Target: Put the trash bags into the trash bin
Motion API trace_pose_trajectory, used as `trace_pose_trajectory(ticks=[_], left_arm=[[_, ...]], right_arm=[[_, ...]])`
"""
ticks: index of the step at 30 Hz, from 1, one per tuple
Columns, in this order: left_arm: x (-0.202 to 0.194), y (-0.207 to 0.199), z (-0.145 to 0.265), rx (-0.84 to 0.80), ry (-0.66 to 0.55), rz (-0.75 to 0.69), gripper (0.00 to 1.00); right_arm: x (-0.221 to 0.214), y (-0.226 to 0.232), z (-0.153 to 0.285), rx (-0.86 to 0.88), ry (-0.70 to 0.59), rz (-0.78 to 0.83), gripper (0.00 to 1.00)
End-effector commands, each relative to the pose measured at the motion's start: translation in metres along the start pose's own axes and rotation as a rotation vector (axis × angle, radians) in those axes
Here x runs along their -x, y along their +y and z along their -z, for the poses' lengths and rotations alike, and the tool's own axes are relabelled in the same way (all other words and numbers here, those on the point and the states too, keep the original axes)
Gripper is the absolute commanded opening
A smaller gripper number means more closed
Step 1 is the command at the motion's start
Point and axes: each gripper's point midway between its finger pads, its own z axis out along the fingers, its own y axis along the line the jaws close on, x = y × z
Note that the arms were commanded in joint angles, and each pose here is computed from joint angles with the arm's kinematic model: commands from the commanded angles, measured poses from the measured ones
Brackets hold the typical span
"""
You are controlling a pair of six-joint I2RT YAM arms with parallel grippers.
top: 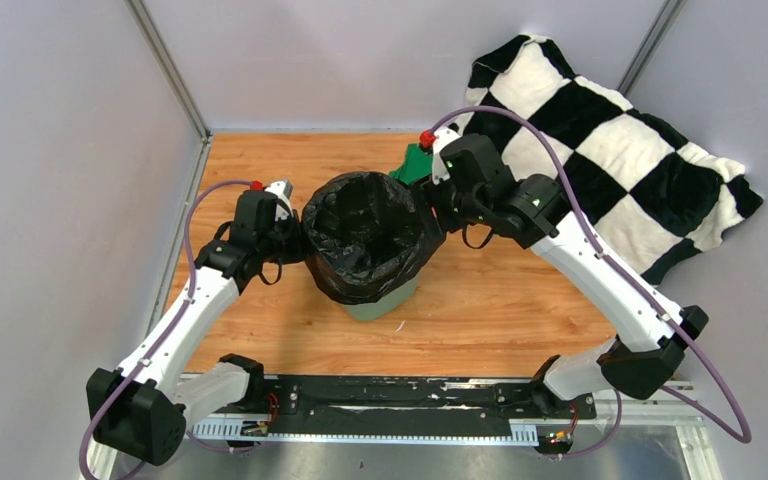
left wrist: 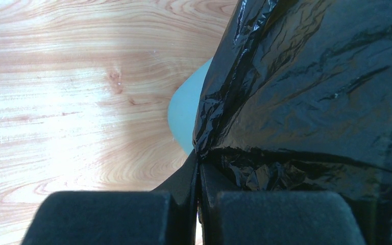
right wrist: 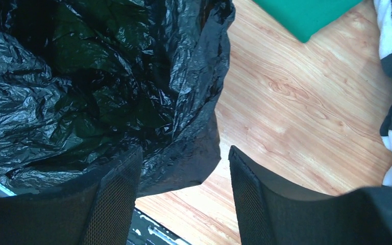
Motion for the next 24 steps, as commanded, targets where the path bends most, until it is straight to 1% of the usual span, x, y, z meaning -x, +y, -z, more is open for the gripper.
trace_pose_trajectory(ticks=[1, 3, 6, 7, 10, 14, 18, 21, 22, 24], left_arm=[[0.004, -0.006, 0.005, -0.022, -0.016, -0.011, 0.01], [0.004, -0.005, 0.006, -0.02, -0.017, -0.011, 0.01], [0.004, -0.005, 0.006, -0.017, -0.019, -0.014, 0.01], [0.005, -0.005, 0.006, -0.017, -0.019, -0.015, 0.01], [0.005, -0.005, 0.006, -0.017, -0.019, -0.015, 0.01], [0.005, -0.005, 0.005, -0.02, -0.02, -0.015, 0.01], [0.006, -0.006, 0.005, -0.021, -0.02, -0.015, 0.01], [0.006, -0.006, 0.005, -0.021, -0.021, -0.016, 0.01], [0.006, -0.006, 0.005, -0.02, -0.022, -0.017, 0.01], [0.006, -0.006, 0.005, -0.02, -0.021, -0.016, 0.01]], right_arm=[[-0.015, 0.006, -0.007, -0.026, 0.05, 0.015, 0.63], [-0.016, 0.004, -0.007, -0.048, 0.05, 0.014, 0.58], [-0.018, 0.001, -0.008, -0.067, 0.053, 0.011, 0.46], [-0.019, 0.001, -0.008, -0.067, 0.055, 0.011, 0.44], [-0.022, 0.002, -0.01, -0.068, 0.069, 0.013, 0.44], [-0.021, 0.003, -0.011, -0.06, 0.069, 0.013, 0.54], [-0.02, 0.006, -0.012, -0.048, 0.068, 0.013, 0.56], [-0.022, 0.007, -0.015, -0.046, 0.077, 0.015, 0.5], [-0.023, 0.007, -0.015, -0.047, 0.08, 0.014, 0.47], [-0.027, 0.006, -0.017, -0.051, 0.09, 0.013, 0.38]])
